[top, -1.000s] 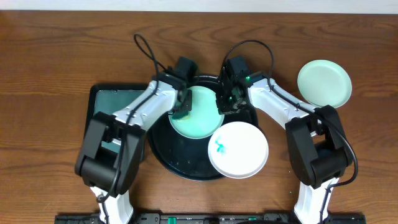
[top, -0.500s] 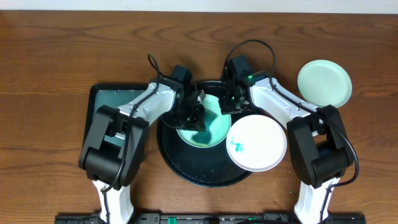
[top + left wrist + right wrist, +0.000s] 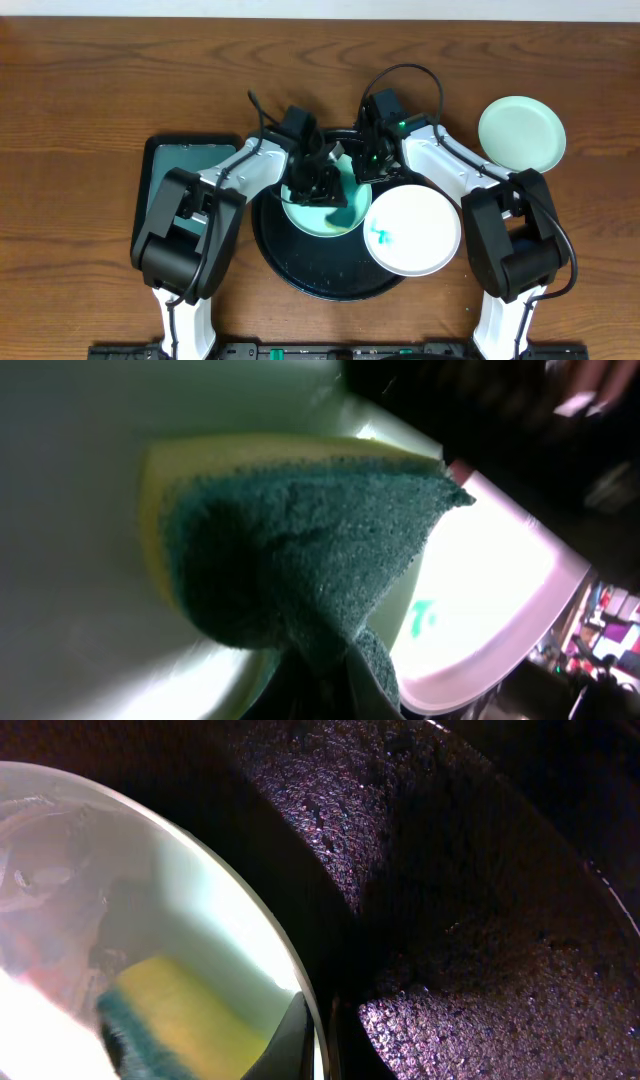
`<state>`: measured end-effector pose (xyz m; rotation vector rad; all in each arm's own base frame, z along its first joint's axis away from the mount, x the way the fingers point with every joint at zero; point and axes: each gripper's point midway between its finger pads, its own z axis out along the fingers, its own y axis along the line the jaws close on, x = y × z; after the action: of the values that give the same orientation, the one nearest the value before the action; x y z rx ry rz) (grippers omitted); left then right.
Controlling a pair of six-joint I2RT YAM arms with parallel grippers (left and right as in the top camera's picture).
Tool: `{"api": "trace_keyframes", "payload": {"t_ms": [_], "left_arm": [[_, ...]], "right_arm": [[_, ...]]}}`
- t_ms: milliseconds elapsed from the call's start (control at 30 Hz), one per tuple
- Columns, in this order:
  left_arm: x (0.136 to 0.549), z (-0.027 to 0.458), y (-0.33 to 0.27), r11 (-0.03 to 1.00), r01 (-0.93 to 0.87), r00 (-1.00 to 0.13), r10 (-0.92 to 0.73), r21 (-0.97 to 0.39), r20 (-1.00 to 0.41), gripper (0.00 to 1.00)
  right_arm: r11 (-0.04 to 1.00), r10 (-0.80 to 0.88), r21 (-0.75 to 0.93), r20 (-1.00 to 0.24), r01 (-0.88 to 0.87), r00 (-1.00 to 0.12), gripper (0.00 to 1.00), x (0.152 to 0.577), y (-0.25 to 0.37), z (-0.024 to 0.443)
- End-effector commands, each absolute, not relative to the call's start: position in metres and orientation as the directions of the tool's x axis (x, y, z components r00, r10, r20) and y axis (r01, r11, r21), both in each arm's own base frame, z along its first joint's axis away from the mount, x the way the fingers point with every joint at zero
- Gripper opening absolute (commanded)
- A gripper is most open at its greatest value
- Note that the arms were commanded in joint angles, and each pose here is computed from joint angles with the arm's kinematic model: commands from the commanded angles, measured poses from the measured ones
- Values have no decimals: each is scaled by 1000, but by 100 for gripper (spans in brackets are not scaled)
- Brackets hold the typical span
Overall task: Clean dirty plates on tray and stack at the side
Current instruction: 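Scrub the pale green plate on the tray with the held sponge, then return the sponge to the water tray with the left gripper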
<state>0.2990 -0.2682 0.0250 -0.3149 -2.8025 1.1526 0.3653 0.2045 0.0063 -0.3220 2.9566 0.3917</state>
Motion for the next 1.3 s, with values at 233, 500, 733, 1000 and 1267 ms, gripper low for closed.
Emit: {"api": "trace_keyframes", "payload": {"t_ms": [233, 500, 733, 1000, 1267], "left_arm": [[341, 8, -255, 774, 72, -997, 55, -630, -46, 7], [378, -16, -169, 885, -215, -966, -255, -412, -43, 7], [375, -5, -124, 909, -281, -951, -307, -308, -39, 7], [367, 50, -110, 949, -229, -948, -268, -215, -173, 7], [354, 89, -120, 959, -172, -946, -224, -225, -232, 7]], "right_arm": [[956, -176, 216, -116, -198, -977, 1, 353, 198, -4], [958, -166, 217, -108, -186, -980, 1, 352, 198, -4], [958, -166, 217, -110, -186, -980, 1, 353, 198, -4], [959, -158, 218, -112, -180, -981, 1, 354, 198, -4], [959, -159, 218, -113, -181, -981, 1, 354, 198, -4]]}}
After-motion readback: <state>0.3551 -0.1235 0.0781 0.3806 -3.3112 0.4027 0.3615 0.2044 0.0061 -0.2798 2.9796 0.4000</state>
